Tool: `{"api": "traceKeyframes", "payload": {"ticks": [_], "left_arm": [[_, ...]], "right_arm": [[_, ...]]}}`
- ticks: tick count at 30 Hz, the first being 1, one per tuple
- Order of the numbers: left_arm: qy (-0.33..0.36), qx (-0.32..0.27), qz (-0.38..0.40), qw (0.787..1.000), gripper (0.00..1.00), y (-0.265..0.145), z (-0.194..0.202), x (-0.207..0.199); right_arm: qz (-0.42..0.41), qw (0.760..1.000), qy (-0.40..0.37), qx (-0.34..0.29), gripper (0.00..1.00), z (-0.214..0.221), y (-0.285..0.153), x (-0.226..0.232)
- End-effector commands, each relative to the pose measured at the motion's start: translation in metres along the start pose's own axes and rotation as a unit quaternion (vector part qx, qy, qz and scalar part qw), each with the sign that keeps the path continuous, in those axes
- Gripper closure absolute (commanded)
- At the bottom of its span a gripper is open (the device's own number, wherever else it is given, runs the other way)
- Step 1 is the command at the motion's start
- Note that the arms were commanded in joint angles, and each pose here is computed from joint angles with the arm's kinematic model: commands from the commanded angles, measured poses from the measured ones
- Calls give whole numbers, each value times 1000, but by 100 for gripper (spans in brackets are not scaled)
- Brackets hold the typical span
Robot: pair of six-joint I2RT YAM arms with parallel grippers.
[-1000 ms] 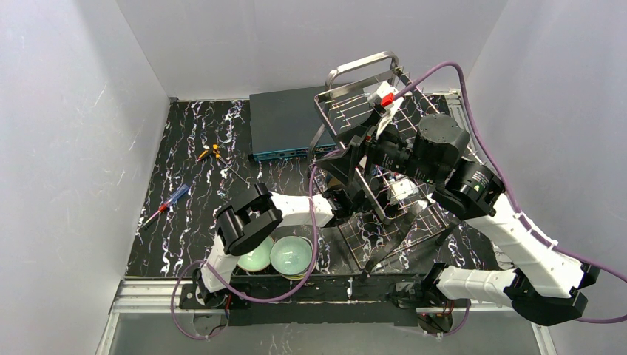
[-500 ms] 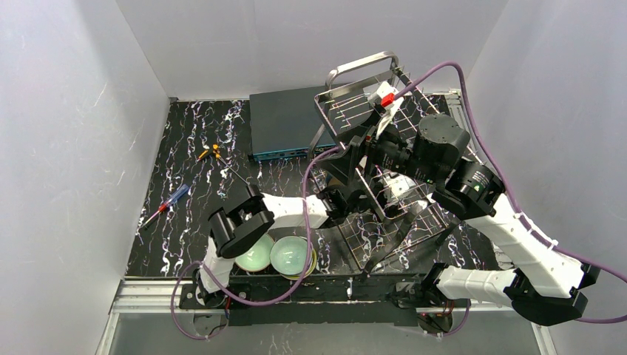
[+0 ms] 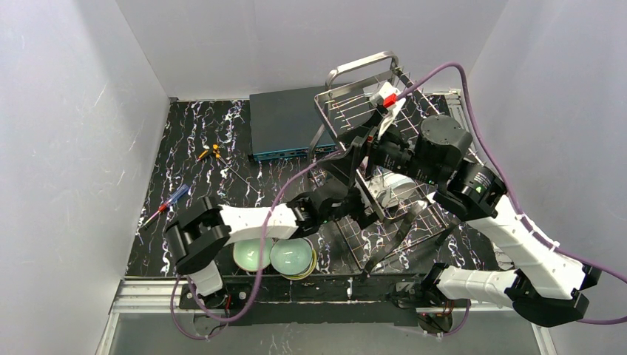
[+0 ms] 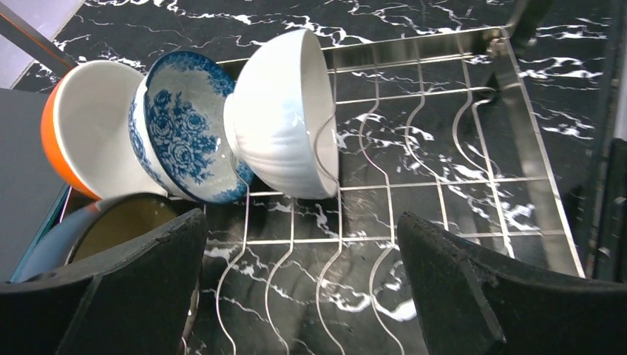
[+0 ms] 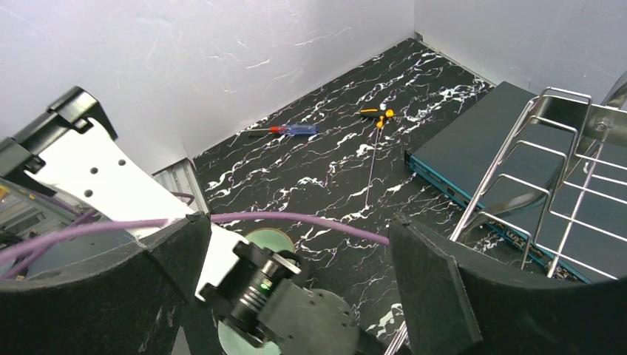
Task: Load the bowls into the dish rack
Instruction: Place the bowl in the dish rack, then adjust the dish rack at the center of the board.
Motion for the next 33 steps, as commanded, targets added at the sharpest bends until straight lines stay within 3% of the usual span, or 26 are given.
{"api": "traceKeyframes", "payload": {"ticks": [1, 12, 19, 24, 33], "left_arm": [[-38, -73, -6, 997, 2, -39, -44, -2], [-139, -68, -78, 985, 2, -124, -18, 14], [-166, -76, -102, 978, 2, -153, -18, 19], [-144, -39, -98, 984, 2, -157, -19, 18], [-56, -19, -117, 991, 2, -148, 29, 31]], "right_arm": [[4, 1000, 0, -28, 2, -11, -5, 0], [4, 1000, 2, -19, 2, -5, 3, -2], [10, 1000, 4, -7, 2, -3, 14, -6], [36, 999, 8, 12, 2, 1, 21, -14], [37, 999, 7, 14, 2, -10, 29, -17]]}}
Point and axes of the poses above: each gripper's point midway between its finger pads, its own y axis out along the fingers, its own x axis along the line the jaws close on, z = x × y, the point moved 4 cm from there along -y, back along the fingers, and after that the axes turned 15 degrees about -y, right-handed, at the moved point
